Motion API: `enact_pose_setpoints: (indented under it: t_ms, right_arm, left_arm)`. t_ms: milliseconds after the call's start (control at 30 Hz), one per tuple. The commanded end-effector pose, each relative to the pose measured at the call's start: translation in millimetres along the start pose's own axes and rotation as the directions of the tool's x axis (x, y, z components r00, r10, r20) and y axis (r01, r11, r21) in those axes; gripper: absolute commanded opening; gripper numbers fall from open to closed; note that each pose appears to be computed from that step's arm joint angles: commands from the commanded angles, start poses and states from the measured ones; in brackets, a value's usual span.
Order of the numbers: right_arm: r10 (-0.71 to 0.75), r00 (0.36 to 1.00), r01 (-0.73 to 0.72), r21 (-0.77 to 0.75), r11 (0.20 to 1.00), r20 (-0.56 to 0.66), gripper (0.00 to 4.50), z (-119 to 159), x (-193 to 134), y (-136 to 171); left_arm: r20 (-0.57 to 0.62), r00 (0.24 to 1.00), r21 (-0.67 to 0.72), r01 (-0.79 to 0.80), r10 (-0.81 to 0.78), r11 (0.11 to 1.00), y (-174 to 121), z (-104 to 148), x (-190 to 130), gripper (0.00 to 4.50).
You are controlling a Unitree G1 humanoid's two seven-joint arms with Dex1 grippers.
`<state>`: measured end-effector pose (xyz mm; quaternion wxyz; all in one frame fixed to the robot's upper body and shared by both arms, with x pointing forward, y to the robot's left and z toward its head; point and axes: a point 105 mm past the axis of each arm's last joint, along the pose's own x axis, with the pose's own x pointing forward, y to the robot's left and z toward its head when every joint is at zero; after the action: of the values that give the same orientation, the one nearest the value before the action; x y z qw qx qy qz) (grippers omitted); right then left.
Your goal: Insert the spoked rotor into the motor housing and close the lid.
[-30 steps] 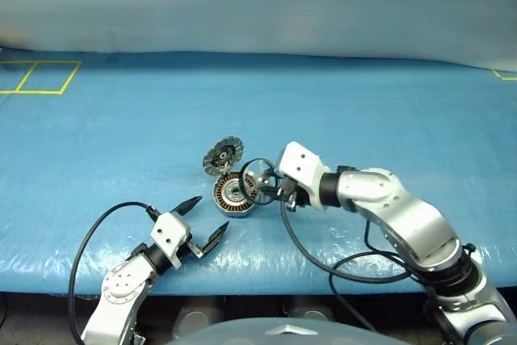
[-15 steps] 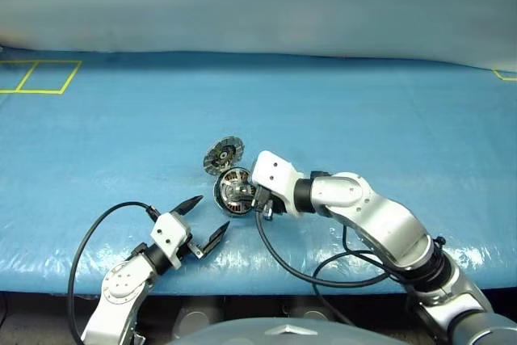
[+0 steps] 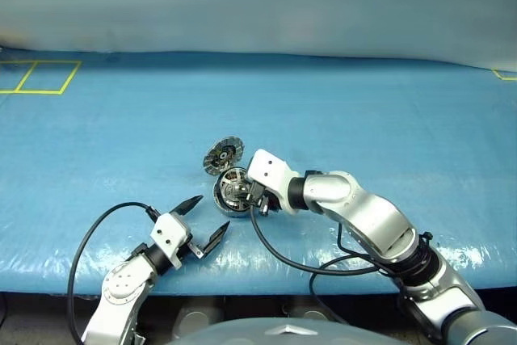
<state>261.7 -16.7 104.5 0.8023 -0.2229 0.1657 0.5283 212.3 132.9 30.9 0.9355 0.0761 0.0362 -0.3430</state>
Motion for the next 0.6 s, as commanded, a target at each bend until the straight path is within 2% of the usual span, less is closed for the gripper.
enact_pose_setpoints:
  t_ms: [33, 233, 267, 300, 500, 533, 600]
  right_arm:
    - [-0.015, 1.000, 0.015, -0.045, 0.999, 0.013, 1.33, 7.6, -1.1, -3.8]
    - [-0.017, 1.000, 0.016, -0.072, 0.997, -0.012, 1.33, 5.7, -1.3, -5.7]
    - [-0.013, 1.000, 0.012, -0.076, 0.997, -0.015, 2.05, 5.4, -1.3, -5.3]
    - [-0.011, 1.000, 0.010, -0.078, 0.997, -0.017, 2.26, 5.4, -1.3, -5.1]
    - [-0.019, 1.000, 0.019, -0.078, 0.997, -0.002, 4.25, 9.1, -2.6, -5.6]
    - [-0.022, 1.000, 0.023, -0.065, 0.998, 0.019, 4.49, 13.6, -4.7, -6.5]
    - [-0.035, 0.997, 0.038, -0.029, 0.999, 0.072, 4.49, 23.6, -9.7, -9.0]
  left_arm:
    - [0.032, 0.999, 0.013, -0.007, 0.006, 1.000, -0.6, 7.0, 0.0, 4.50]
    - [0.033, 0.999, 0.009, -0.012, 0.011, 1.000, -1.2, 6.6, 0.0, 4.50]
    - [0.034, 0.999, 0.009, -0.012, 0.012, 1.000, -1.4, 6.5, 0.0, 4.50]
    - [0.034, 0.999, 0.008, -0.012, 0.012, 1.000, -1.6, 6.5, 0.0, 4.50]
    - [0.033, 0.999, 0.008, -0.013, 0.013, 1.000, -1.8, 6.2, -0.3, 4.50]
    - [0.033, 0.999, 0.009, -0.014, 0.014, 1.000, -1.6, 6.4, -0.4, 4.50]
    - [0.033, 0.999, 0.009, -0.015, 0.015, 1.000, -0.8, 6.8, -0.7, 4.50]
